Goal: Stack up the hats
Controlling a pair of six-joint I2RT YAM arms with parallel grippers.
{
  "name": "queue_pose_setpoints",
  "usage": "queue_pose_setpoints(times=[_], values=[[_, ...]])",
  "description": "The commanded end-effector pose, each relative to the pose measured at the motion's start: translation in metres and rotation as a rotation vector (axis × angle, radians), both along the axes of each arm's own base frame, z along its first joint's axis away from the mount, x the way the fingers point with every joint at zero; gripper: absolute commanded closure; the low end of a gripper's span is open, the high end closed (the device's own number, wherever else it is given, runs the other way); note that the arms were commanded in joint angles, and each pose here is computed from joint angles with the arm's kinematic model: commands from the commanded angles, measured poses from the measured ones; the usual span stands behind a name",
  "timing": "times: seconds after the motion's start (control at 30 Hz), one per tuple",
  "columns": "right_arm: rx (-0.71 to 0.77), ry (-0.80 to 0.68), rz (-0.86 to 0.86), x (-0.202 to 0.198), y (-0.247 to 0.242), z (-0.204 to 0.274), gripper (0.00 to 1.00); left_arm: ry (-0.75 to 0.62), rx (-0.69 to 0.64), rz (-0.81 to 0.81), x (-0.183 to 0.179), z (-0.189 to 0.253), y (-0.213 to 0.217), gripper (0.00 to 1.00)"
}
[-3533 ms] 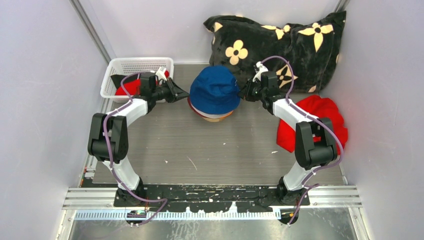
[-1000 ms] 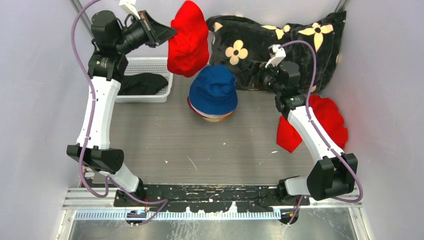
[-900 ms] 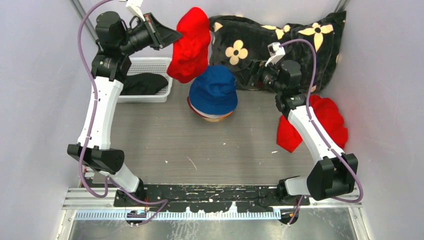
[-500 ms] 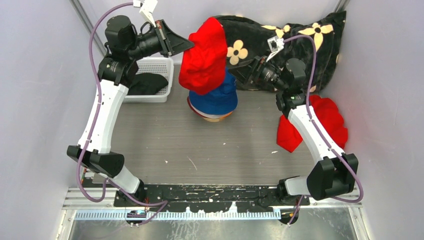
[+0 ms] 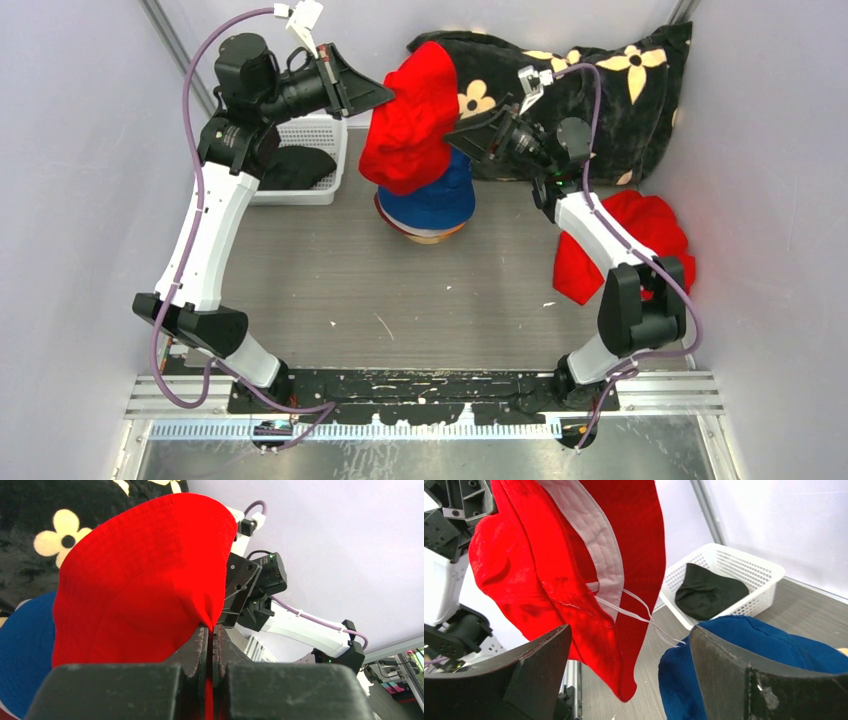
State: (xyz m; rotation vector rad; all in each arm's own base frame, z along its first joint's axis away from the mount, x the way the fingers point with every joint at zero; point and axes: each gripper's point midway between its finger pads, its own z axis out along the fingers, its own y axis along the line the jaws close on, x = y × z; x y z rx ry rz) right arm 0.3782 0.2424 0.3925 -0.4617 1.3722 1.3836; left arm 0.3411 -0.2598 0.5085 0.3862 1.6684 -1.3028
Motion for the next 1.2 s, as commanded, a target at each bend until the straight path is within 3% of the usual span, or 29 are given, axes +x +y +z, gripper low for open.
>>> queue_pose_setpoints(times=[0.0,0.17,0.23,0.33,0.4,0.83,1.17], values=[[0.063,-0.163,0.117,-0.026,0.013,0.044,0.1,-0.063,-0.03,-0.017,-0.019,0.024,0.002,1.0],[0.072,-0.163,0.169,-0.031,0.023,0.041,0.26,-0.062,-0.028,-0.008,-0.016,0.023,0.002,1.0],[0.075,-0.158,0.178,-0.033,0.025,0.041,0.46,-0.06,-0.027,-0.002,-0.015,0.022,0.003,1.0],[0.092,-0.14,0.168,-0.033,0.024,0.042,0.87,-0.055,-0.012,0.033,-0.011,0.02,0.006,1.0],[0.096,-0.131,0.159,-0.034,0.023,0.042,0.99,-0.055,0.008,0.072,-0.007,0.019,0.011,1.0],[0.172,-0.01,0.267,-0.018,0.05,0.058,0.99,-0.015,0.185,0.455,0.051,0.0,0.065,1.0],[0.199,0.129,0.296,-0.008,0.058,0.046,0.99,0.153,0.212,0.436,0.092,-0.044,0.068,1.0]])
